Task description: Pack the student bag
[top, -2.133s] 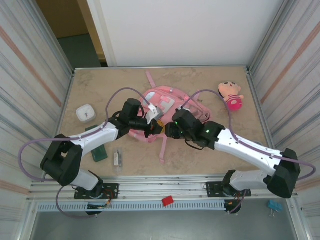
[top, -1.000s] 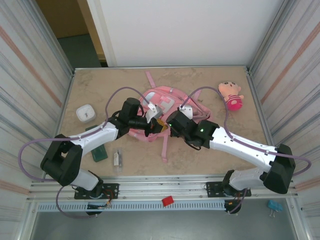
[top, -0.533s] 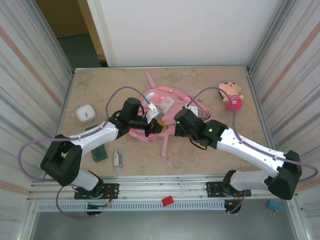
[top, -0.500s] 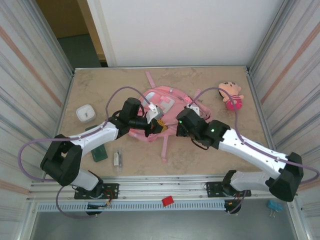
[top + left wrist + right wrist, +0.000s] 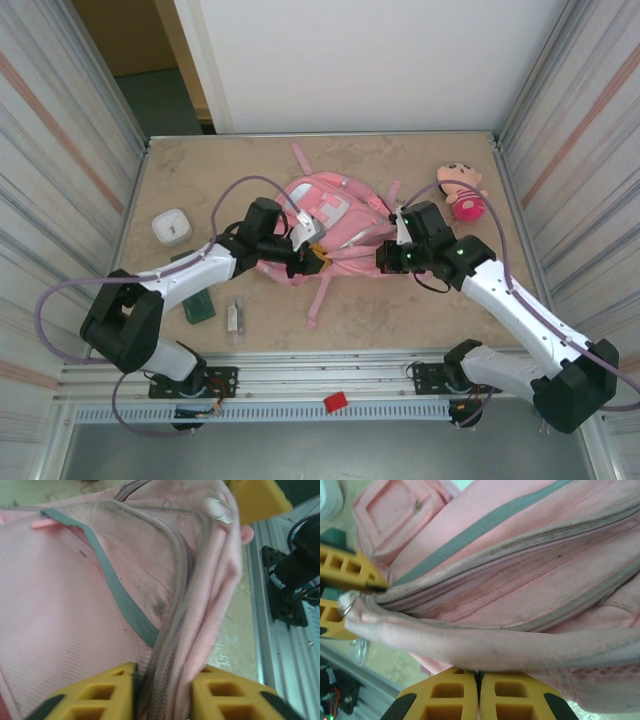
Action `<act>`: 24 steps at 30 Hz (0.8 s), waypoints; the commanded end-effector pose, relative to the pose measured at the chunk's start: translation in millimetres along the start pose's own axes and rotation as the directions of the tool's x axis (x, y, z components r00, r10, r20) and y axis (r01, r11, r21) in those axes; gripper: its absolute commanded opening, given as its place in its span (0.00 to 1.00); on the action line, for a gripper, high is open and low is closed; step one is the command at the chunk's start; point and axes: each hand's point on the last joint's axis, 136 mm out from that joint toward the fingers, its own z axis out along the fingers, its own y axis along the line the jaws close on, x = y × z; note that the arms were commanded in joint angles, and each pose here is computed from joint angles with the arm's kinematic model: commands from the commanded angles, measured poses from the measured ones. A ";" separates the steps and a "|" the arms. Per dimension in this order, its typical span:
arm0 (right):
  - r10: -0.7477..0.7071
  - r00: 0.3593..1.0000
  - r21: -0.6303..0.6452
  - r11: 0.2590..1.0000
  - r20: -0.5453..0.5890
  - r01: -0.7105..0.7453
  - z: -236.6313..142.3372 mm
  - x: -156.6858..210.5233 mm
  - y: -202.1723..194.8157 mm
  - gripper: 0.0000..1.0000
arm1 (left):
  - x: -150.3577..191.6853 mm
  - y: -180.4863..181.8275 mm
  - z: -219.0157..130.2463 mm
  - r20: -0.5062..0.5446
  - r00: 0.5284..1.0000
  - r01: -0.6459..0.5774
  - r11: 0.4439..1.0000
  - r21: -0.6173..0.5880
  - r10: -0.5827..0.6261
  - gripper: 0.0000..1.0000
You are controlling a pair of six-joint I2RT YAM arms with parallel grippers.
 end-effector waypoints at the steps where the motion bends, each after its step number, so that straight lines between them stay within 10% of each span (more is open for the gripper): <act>1: -0.031 0.995 -0.109 0.994 -0.097 0.021 12.9 21.4 13.1 0.00 | -17.4 -4.5 -15.3 0.057 0.993 0.103 0.994 -0.025 -0.102 0.53; 5: -0.003 0.994 -0.133 0.991 -0.108 -0.011 24.4 29.1 15.9 0.00 | -7.2 8.9 -29.0 0.087 0.959 0.280 0.946 -0.165 -0.269 0.69; 15: -0.021 0.980 -0.042 0.999 -0.200 0.013 51.9 62.4 3.8 0.00 | 79.7 46.5 -52.6 0.167 0.745 0.633 0.606 -0.483 -0.646 0.81; 24: -0.036 0.975 -0.088 0.996 -0.217 0.017 67.2 80.4 25.7 0.00 | 72.2 84.7 -31.9 0.247 0.728 0.671 0.591 -0.448 -0.639 0.82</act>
